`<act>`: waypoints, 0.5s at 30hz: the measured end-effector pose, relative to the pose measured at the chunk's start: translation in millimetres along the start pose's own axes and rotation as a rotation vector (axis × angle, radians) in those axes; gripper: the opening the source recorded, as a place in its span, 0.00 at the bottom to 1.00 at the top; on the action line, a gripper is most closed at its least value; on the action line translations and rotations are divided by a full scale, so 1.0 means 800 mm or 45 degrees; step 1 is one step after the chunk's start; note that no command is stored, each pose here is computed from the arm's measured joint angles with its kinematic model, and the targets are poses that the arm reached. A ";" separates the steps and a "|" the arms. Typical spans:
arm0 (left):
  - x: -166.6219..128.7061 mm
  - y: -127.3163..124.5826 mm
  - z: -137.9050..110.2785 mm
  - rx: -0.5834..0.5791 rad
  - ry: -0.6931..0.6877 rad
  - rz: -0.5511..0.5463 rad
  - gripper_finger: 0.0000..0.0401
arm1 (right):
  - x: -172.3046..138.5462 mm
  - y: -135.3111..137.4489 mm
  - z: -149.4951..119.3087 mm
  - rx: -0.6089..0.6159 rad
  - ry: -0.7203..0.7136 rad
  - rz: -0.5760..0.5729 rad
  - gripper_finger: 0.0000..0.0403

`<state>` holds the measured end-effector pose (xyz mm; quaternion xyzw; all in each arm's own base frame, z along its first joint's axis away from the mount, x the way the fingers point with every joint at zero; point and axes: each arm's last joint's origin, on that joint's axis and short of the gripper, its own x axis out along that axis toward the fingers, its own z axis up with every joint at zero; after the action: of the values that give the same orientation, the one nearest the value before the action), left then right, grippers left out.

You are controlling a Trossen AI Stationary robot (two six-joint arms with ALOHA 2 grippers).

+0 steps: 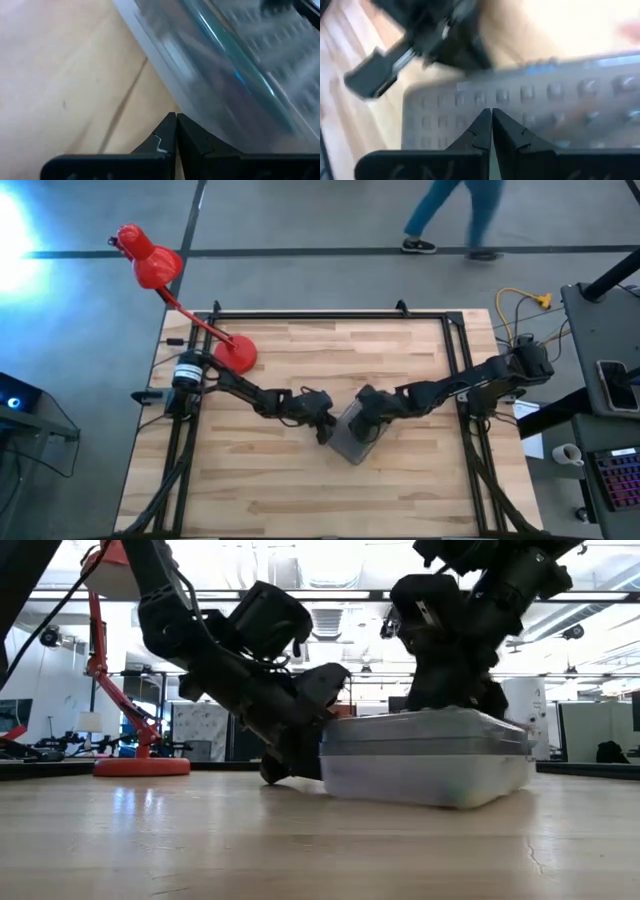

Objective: Pick & place school supplies into a supply box
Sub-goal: Close the supply box, then return to Home Position

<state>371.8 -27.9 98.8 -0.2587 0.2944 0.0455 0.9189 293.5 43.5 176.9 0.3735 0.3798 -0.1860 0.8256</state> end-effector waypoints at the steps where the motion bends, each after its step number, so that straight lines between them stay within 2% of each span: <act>1: -0.003 0.000 -0.001 -0.003 0.006 -0.004 0.00 | -0.007 0.002 0.003 -0.016 -0.024 0.018 0.02; 4: -0.016 -0.003 0.000 -0.028 0.019 -0.011 0.00 | -0.032 0.011 0.011 -0.030 -0.074 0.095 0.02; 8: -0.043 -0.011 0.009 -0.015 -0.041 -0.032 0.00 | -0.053 0.011 0.004 -0.061 -0.061 0.074 0.02; 15: -0.125 -0.016 0.011 -0.012 -0.169 -0.095 0.00 | -0.104 0.024 -0.008 -0.074 -0.264 0.083 0.02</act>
<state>297.4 -27.8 167.0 -0.2703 0.2229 0.0298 0.9361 248.6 62.7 247.2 0.3404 0.2850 -0.1855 0.8766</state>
